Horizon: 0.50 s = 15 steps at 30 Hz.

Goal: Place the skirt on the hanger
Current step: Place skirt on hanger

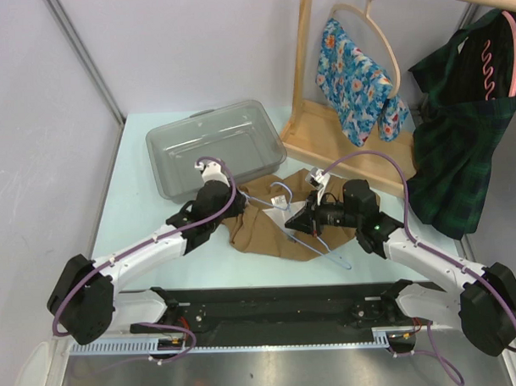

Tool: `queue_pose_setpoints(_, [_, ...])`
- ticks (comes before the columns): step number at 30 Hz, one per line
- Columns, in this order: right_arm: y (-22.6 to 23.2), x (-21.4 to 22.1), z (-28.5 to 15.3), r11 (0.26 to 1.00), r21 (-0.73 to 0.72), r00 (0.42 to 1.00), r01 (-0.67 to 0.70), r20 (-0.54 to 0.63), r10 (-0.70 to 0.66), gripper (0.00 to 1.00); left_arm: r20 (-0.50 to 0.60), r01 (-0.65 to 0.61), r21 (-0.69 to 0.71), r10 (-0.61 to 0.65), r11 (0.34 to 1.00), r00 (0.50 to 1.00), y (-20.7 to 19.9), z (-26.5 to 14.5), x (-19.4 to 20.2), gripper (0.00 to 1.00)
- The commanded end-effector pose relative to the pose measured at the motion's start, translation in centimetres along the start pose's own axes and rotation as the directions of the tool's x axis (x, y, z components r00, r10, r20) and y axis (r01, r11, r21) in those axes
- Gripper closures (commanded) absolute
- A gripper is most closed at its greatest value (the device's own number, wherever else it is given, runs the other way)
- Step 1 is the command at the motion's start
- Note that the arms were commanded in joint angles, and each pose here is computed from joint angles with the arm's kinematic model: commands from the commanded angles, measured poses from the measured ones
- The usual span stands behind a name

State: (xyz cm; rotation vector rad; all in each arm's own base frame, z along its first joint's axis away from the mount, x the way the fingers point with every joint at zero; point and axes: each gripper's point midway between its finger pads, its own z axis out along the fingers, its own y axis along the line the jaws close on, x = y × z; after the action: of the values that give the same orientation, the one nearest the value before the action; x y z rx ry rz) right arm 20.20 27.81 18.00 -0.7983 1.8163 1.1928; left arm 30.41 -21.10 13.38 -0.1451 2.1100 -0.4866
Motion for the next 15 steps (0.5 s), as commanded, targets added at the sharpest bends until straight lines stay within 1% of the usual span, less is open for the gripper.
queue_pose_setpoints(1, [0.7, -3.2, 0.1, 0.999, -0.022, 0.996, 0.048, 0.074, -0.047, 1.00, 0.092, 0.043, 0.121, -0.054, 0.992, 0.994, -2.4, -0.3, -2.7, 0.70])
queue_pose_setpoints(5, [0.7, -3.1, 0.1, 0.999, -0.022, 0.996, 0.046, 0.073, -0.044, 1.00, 0.082, 0.041, 0.123, -0.051, 0.992, 0.995, -2.4, -0.3, -2.5, 0.70])
queue_pose_setpoints(10, [0.8, -3.4, 0.0, 0.999, -0.023, 0.996, 0.048, 0.082, -0.046, 1.00, 0.050, 0.034, 0.104, -0.040, 0.994, 0.998, -1.8, 0.4, -1.3, 0.71])
queue_pose_setpoints(11, [0.7, -3.4, 0.0, 0.999, -0.022, 0.996, 0.044, 0.082, -0.042, 1.00, 0.048, 0.034, 0.101, -0.039, 0.994, 0.998, -1.8, 0.5, -1.2, 0.74])
queue_pose_setpoints(13, [0.8, -3.5, 0.0, 0.999, -0.023, 0.995, 0.045, 0.087, -0.043, 1.00, 0.044, 0.031, 0.095, -0.035, 0.995, 0.998, -1.7, 0.5, -1.2, 0.76])
queue_pose_setpoints(15, [0.8, -3.6, -0.1, 0.999, -0.022, 0.995, 0.043, 0.088, -0.041, 1.00, 0.043, 0.023, 0.078, -0.026, 0.997, 0.999, -1.2, 0.4, -1.0, 0.80])
